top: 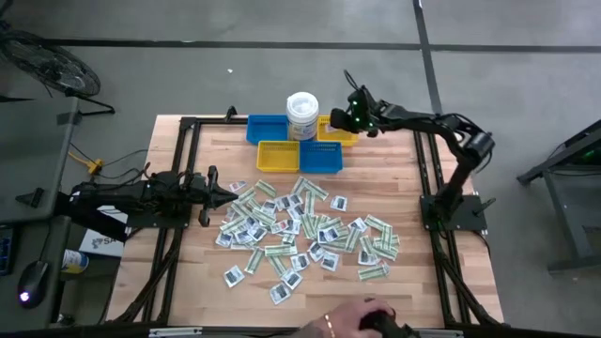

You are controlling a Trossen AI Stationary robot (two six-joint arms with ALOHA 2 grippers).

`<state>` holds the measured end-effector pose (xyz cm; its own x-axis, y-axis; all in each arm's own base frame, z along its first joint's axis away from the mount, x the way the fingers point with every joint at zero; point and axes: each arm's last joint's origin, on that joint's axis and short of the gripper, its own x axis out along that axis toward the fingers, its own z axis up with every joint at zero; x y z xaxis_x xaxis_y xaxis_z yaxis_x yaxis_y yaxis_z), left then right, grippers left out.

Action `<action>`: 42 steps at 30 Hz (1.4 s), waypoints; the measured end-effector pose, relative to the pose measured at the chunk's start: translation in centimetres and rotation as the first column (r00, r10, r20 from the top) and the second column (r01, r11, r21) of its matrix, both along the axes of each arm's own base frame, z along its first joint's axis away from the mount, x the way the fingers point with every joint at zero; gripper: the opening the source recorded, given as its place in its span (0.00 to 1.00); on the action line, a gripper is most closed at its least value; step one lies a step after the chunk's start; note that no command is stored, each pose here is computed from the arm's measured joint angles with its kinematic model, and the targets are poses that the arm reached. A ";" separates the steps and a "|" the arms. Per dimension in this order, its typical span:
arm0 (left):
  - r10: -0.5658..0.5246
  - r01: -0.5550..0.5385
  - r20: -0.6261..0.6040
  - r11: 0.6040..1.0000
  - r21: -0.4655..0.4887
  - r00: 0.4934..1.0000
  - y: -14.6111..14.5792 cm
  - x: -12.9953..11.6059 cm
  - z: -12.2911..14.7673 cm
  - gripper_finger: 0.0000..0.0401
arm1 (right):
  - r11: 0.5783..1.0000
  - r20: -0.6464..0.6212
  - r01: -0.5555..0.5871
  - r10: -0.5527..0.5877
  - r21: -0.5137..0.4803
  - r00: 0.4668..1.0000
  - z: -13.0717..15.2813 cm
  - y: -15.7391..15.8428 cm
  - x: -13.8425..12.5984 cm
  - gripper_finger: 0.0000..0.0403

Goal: Pick & Place First Aid Supplies
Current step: Put the orange ointment pack into the right yellow bin, then put the black towelette pack into the right blue bin

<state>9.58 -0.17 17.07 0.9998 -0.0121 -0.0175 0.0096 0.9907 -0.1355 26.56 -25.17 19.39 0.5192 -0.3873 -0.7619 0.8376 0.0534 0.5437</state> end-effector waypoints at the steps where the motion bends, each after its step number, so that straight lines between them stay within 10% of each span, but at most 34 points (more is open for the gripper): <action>1: 0.000 0.000 0.000 1.000 0.000 1.000 0.0 0.0 0.0 0.02 | 1.000 0.000 -0.004 0.004 0.006 1.000 0.0 -0.2 0.2 0.00; 24: 0.000 0.000 0.000 1.000 0.000 1.000 0.0 0.0 0.0 0.02 | 0.989 -0.048 -0.148 0.147 -0.018 0.988 0.8 -0.2 0.0 0.29; 42: 0.000 0.000 0.000 1.000 0.000 1.000 0.0 0.0 0.0 0.02 | 0.858 -0.171 -0.510 0.512 0.062 0.842 3.4 8.3 -3.2 0.29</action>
